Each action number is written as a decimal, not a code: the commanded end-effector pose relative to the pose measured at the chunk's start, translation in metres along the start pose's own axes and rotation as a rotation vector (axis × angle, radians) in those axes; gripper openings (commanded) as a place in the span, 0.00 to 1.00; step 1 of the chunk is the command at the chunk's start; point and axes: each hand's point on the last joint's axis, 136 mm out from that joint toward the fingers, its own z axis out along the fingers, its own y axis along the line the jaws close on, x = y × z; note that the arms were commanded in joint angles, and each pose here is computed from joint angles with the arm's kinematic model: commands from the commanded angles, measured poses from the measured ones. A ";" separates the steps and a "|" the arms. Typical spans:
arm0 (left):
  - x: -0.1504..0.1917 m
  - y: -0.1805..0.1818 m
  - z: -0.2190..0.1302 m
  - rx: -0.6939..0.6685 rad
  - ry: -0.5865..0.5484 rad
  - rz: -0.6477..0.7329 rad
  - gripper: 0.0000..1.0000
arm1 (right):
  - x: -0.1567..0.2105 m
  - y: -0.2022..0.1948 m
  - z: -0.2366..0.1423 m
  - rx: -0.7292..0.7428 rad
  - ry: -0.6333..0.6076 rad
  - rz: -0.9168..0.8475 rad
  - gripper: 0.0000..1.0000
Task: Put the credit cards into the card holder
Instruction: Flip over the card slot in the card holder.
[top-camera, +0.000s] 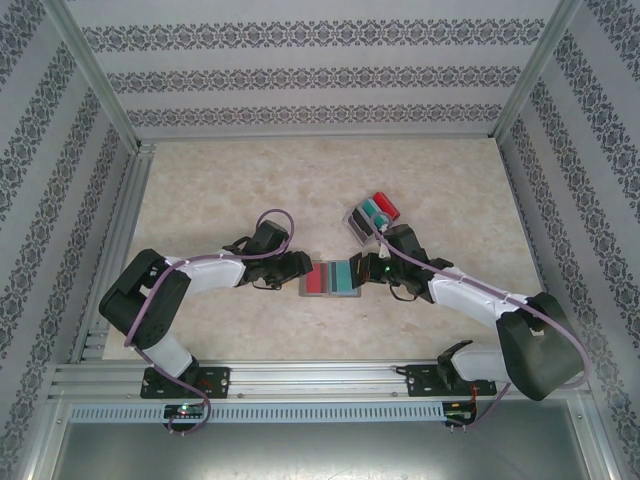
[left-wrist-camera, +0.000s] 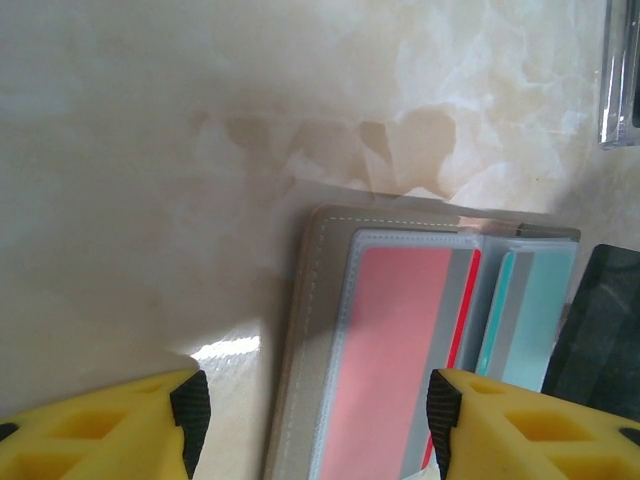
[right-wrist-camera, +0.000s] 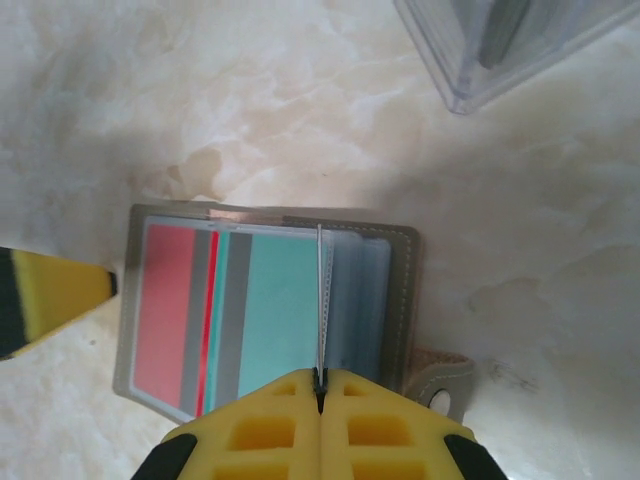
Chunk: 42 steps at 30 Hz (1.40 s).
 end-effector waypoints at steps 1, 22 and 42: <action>0.019 -0.009 0.018 0.035 0.065 0.040 0.63 | -0.010 0.030 -0.006 -0.087 0.004 -0.013 0.00; 0.016 -0.013 0.011 0.046 0.029 0.039 0.53 | -0.016 0.079 0.004 -0.177 0.041 -0.007 0.00; 0.005 0.013 -0.025 -0.046 -0.137 -0.015 0.54 | -0.023 0.062 0.004 -0.106 -0.007 0.045 0.00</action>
